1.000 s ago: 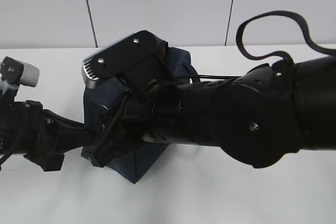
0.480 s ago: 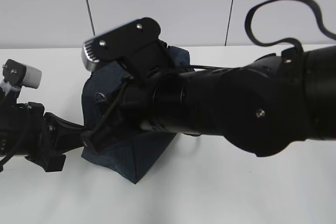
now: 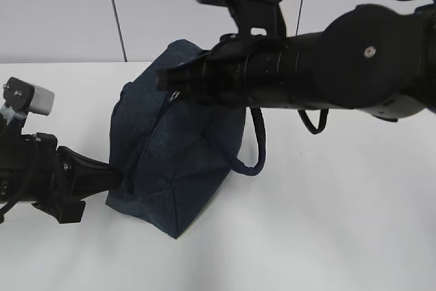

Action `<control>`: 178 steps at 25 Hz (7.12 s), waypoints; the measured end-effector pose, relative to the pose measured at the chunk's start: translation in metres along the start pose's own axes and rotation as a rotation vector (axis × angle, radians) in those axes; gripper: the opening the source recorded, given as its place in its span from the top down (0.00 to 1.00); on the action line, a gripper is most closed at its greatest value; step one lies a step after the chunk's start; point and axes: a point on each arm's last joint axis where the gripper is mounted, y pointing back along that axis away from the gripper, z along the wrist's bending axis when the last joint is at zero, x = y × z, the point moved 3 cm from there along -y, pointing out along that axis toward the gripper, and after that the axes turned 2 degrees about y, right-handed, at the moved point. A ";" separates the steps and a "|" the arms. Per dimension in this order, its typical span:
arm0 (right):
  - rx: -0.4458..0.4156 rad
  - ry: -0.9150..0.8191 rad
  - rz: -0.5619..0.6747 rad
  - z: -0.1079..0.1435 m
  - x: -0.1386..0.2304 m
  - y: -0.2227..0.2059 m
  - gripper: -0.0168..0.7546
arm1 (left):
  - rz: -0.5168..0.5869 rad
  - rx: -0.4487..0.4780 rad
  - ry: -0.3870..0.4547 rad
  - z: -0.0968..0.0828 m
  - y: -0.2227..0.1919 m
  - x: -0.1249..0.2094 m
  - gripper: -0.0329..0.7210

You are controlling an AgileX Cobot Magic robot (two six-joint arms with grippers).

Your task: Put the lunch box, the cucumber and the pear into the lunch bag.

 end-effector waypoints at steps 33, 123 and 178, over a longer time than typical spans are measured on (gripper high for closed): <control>0.008 -0.917 0.087 -0.199 -0.005 -0.159 0.95 | 0.022 -0.010 -0.018 0.001 0.000 0.003 0.96; 0.443 0.215 0.045 -0.073 0.152 0.342 0.36 | -0.186 -0.741 0.035 -0.118 0.243 0.067 0.63; 0.603 0.124 0.026 -0.075 0.153 0.344 0.36 | -0.205 -0.794 0.098 -0.119 0.241 0.066 0.60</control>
